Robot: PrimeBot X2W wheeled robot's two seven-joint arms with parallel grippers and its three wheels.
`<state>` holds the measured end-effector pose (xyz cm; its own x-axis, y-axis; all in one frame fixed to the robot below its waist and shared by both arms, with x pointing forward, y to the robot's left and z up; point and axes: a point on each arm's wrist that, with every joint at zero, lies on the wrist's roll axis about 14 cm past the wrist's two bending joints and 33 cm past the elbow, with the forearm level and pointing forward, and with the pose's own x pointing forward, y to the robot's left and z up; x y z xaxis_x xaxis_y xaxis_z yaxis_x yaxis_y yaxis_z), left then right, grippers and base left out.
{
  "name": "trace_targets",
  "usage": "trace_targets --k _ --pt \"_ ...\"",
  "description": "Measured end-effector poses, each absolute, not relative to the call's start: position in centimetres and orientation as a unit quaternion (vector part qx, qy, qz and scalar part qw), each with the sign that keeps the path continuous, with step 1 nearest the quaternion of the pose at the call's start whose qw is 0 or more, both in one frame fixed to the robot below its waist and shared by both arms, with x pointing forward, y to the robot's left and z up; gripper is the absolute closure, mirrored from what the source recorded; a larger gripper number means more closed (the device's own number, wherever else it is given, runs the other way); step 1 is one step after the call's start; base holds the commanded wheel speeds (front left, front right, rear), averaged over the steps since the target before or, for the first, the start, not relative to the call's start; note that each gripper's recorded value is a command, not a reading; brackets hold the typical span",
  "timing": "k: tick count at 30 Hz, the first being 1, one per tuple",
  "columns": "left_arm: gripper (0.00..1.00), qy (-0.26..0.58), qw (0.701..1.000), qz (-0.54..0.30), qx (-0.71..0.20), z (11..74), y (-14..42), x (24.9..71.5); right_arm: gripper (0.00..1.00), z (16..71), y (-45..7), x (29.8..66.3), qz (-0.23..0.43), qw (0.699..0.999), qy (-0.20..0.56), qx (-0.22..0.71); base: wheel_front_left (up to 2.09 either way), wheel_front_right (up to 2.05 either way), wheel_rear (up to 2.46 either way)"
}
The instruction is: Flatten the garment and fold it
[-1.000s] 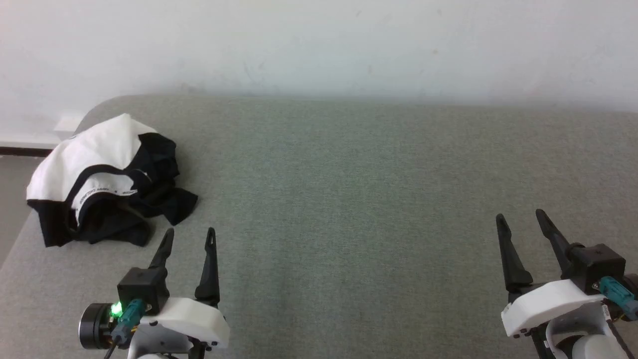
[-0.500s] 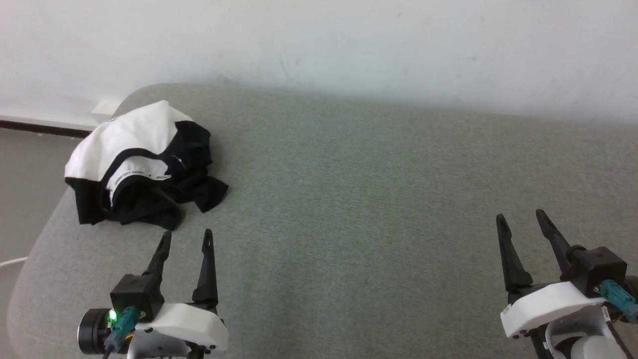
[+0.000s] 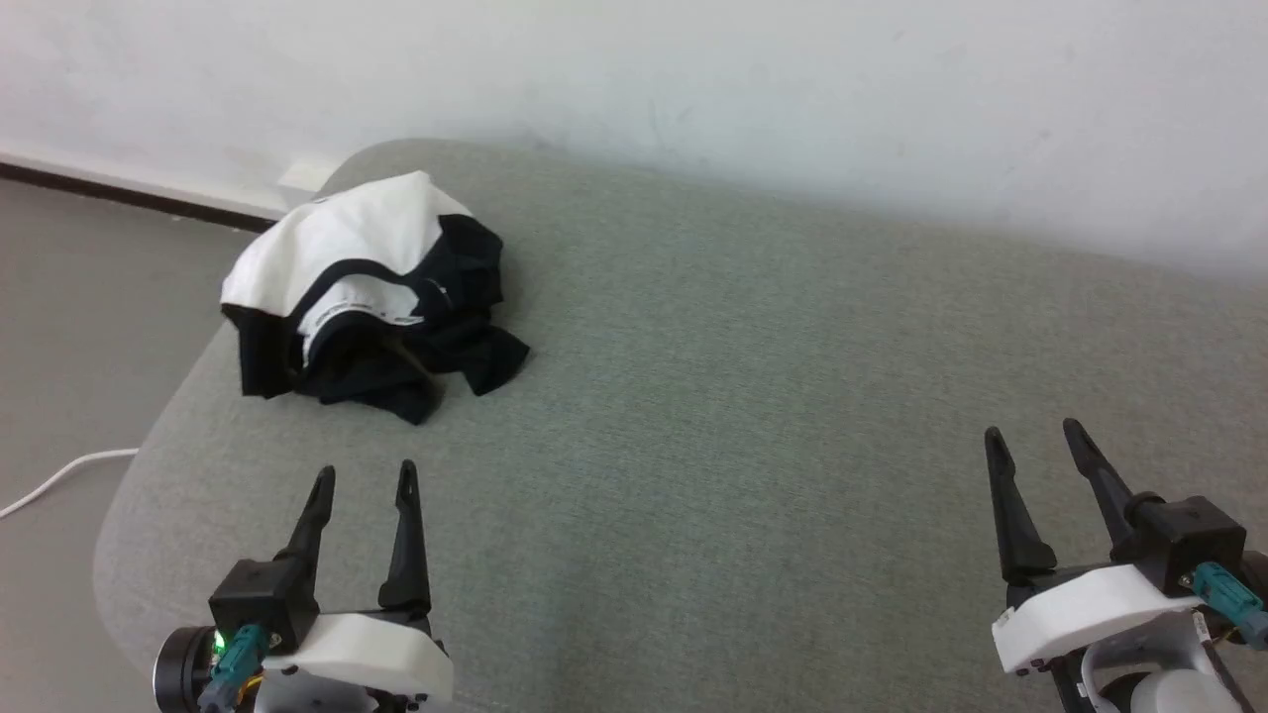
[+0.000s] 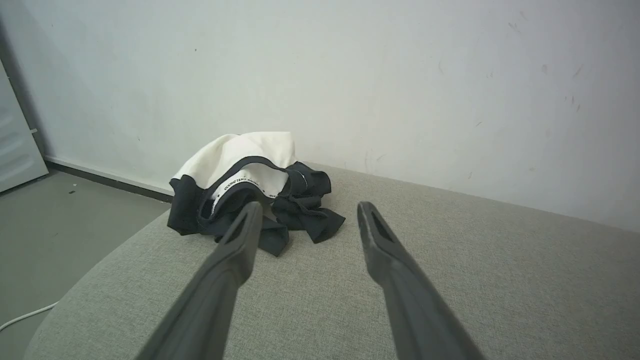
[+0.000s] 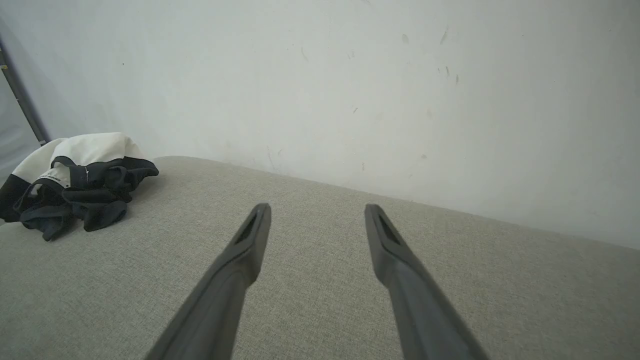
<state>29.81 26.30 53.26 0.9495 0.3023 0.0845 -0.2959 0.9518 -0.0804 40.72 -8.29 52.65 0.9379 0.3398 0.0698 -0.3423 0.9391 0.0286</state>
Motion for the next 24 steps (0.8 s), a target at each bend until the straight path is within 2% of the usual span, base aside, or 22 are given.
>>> trace_targets --k 24 --pt "0.00 -0.069 0.964 0.251 -0.051 53.2 30.5 23.4 0.00 52.4 -0.6 41.2 0.274 0.960 -0.035 0.045 0.00 0.00 0.00"
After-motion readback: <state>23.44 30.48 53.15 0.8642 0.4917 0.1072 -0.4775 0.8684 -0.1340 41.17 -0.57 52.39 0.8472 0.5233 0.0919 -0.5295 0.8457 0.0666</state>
